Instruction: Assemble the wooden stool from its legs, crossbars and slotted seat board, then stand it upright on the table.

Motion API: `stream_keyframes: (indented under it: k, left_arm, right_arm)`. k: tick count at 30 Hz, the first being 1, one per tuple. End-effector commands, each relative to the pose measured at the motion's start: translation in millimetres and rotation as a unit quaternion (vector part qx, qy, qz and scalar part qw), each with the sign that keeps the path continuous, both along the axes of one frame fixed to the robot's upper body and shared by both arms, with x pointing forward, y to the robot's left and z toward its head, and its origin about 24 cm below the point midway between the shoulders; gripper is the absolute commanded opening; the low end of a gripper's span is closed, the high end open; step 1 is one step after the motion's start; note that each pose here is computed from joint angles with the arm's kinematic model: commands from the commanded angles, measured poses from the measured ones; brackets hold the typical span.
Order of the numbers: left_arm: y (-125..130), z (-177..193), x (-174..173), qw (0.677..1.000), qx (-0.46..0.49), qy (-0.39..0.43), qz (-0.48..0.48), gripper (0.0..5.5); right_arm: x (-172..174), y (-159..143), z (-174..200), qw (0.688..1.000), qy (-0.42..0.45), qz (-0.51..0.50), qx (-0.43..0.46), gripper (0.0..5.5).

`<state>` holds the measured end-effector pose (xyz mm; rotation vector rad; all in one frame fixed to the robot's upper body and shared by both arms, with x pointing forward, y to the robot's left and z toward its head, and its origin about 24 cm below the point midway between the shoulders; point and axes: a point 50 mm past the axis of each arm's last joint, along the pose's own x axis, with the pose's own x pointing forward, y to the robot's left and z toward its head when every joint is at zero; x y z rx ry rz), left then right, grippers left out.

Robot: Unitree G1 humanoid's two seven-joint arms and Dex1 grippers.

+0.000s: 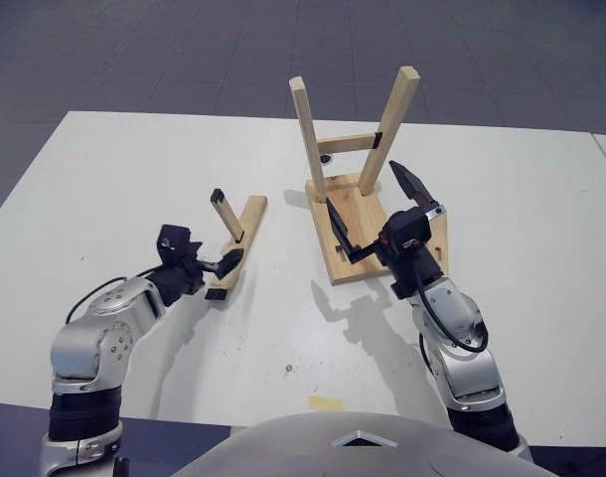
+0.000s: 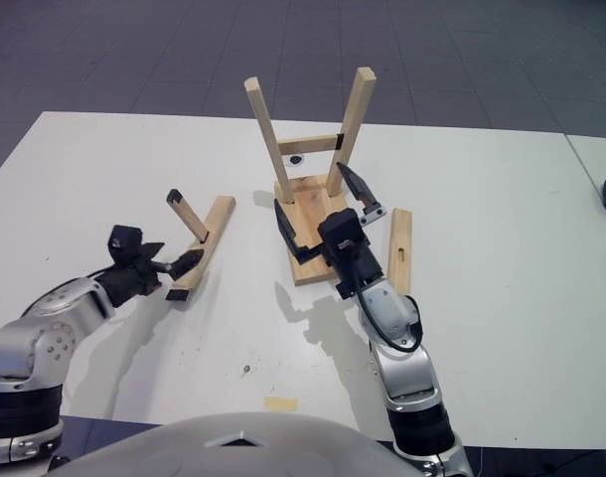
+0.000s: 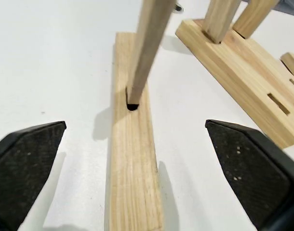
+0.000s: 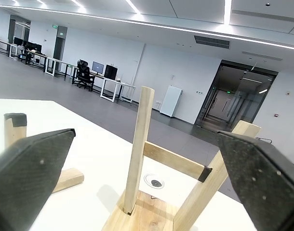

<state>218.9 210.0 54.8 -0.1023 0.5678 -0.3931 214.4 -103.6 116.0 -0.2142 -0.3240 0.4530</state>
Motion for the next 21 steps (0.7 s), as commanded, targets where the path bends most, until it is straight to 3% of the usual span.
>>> stream_keyframes:
  k: [1,13,21]
  left_arm:
    - [-4,-17,1,0.997,0.07,0.032,-0.015,5.2]
    - [4,-26,1,0.989,0.131,0.069,-0.026,3.21]
    - [7,-10,15,0.987,0.16,0.014,-0.026,2.08]
  right_arm:
    - [1,-1,-1,1.0,0.001,-0.002,-0.002,5.4]
    - [2,0,0,1.0,-0.003,-0.013,0.001,5.4]
    - [4,-1,0,1.0,-0.005,-0.018,0.001,5.4]
